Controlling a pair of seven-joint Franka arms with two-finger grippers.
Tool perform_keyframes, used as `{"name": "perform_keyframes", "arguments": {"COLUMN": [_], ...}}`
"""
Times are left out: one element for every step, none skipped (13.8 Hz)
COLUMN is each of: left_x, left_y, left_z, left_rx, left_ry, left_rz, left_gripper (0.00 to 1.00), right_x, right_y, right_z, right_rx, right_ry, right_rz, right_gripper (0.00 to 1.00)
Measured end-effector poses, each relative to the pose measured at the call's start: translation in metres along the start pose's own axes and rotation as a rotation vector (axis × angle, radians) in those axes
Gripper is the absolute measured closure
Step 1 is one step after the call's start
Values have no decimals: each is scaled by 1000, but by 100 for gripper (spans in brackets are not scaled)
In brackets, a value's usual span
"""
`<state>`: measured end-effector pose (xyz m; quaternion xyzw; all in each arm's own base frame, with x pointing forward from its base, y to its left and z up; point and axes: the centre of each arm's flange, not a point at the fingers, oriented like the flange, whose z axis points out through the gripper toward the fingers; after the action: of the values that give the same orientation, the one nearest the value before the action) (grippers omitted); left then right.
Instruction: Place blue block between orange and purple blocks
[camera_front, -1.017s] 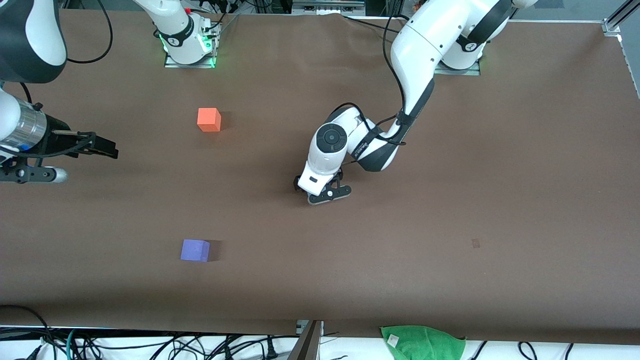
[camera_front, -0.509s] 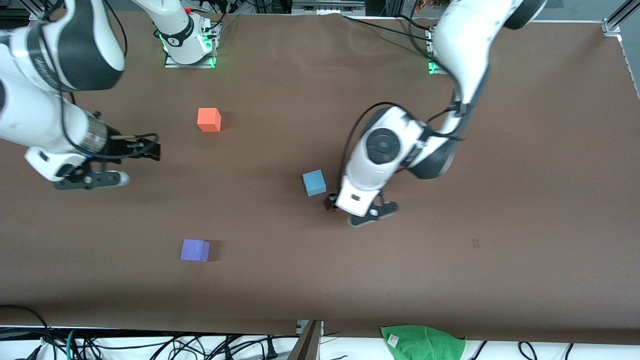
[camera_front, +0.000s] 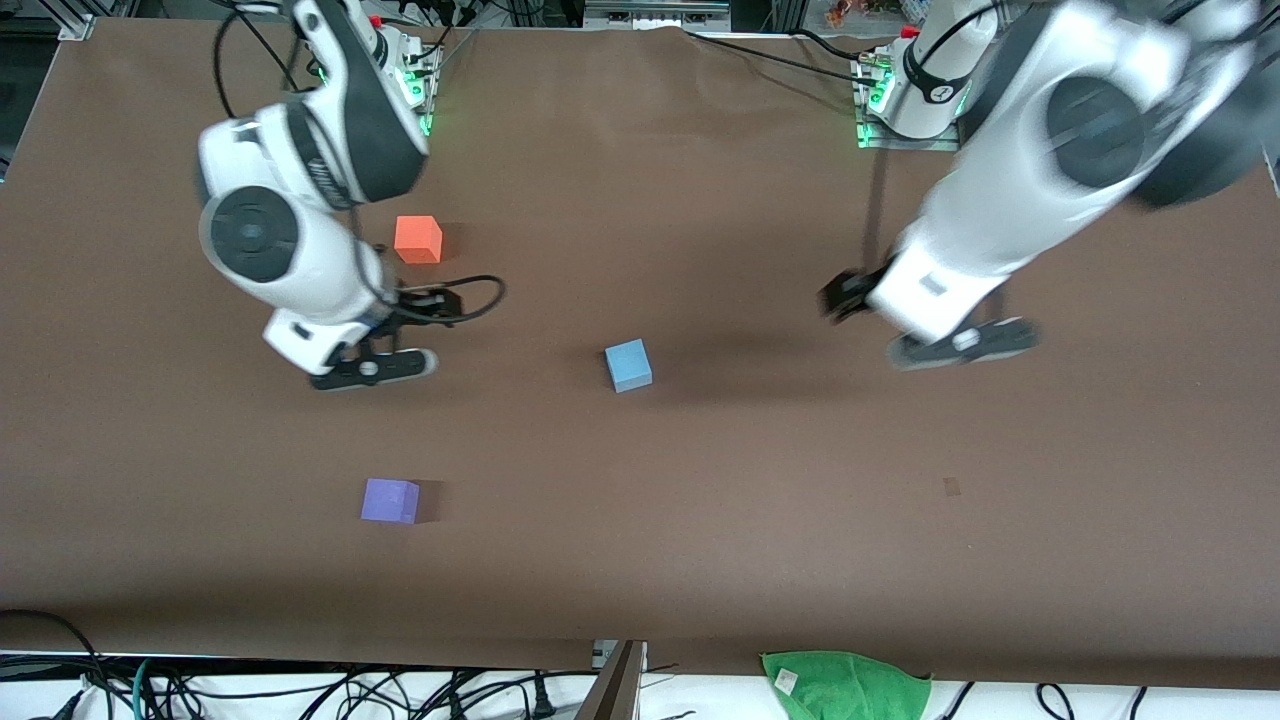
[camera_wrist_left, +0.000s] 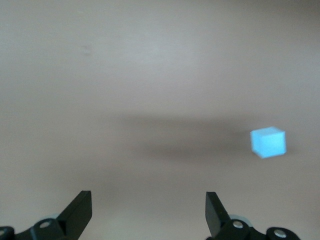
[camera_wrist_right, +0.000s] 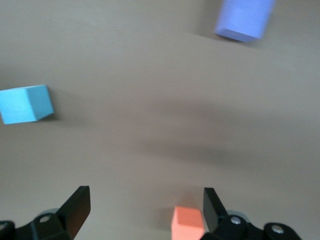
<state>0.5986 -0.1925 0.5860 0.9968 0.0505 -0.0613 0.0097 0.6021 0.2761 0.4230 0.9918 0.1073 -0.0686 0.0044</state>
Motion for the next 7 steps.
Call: {"name": "perform_keyframes", "arguments": {"left_x": [-1,0,2,2,-1,-6,-12], "left_y": [-36,-70,-99,-123,-141,-152,-158], "left_z": [-12,-16,-15,-11,-7,-4,1], "left_rx": [3,1,-2,-4,-4,-2,1], "left_ry": [-13,-23,-34,-48,-60,-66,-62], "left_rz": [22,39,50,55,55,53,47], "left_gripper": [0,0,0,0,0,0,0], "right_x": [4,8,12,14,14,13,11], "right_y": [-19,-39,-57,-75,-93,-111,-127], "right_z": [13,29,46,62,78,92,105], "right_rx": [8,23,36,42,43,41,41], "right_ry": [13,23,31,38,42,43,46], "right_rz": [-18,-23,-22,-17,-14,-11,-11], "right_gripper": [0,0,0,0,0,0,0]}}
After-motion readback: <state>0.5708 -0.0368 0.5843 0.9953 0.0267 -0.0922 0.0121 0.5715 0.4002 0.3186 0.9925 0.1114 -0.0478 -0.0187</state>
